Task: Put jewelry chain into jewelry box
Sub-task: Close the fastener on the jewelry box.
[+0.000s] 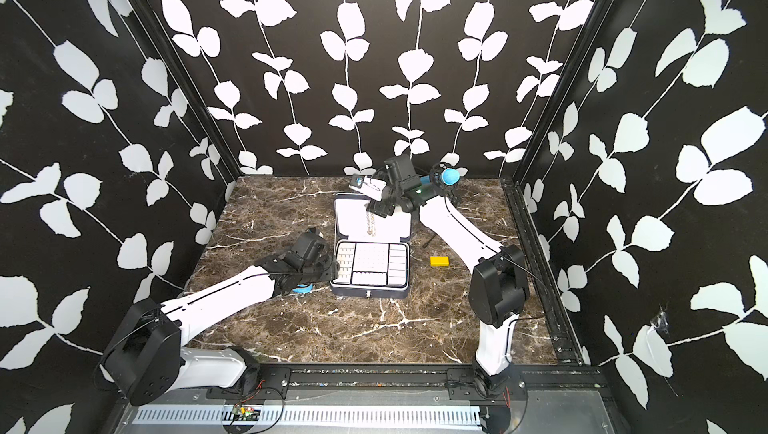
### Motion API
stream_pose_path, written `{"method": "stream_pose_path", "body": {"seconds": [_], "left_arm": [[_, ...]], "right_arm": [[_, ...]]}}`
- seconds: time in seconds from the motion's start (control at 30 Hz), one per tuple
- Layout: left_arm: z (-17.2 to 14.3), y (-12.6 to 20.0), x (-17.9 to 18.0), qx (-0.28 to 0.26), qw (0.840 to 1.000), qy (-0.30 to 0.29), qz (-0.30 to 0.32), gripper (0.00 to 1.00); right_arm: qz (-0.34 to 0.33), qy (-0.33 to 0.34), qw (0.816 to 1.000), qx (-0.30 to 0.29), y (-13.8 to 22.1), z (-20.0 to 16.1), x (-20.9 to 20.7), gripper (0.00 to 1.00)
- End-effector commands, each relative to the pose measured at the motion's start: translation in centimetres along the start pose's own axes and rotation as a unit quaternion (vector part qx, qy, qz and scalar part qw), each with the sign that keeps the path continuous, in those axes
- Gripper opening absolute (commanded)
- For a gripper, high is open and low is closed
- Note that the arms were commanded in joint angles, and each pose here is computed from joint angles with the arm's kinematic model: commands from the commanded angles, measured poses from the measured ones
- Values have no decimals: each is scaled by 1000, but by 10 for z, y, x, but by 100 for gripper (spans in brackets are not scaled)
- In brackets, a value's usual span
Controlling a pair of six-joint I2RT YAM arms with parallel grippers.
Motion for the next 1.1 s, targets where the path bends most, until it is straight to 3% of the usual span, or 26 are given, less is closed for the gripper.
{"method": "stream_pose_path", "body": {"seconds": [0.0, 0.63, 1.07], "left_arm": [[-1, 2, 2, -3, 1000, 5, -2, 63], [-2, -1, 1, 2, 1000, 4, -2, 63], [-2, 0, 2, 1, 1000, 4, -1, 63]], "right_arm": [[28, -64, 997, -26, 11, 13, -2, 77], [37, -87, 996, 1, -16, -13, -7, 80], [-1, -42, 999, 7, -16, -17, -10, 88]]}}
Point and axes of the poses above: each gripper's point midway between its finger pads, its own y axis back along the fingers, its own x axis along the line the jaws close on, z = x × y, the point moved 1 cm from there along y, back along the fingers, and after that the axes turned 11 degrees about -y, right-handed, at the moved point
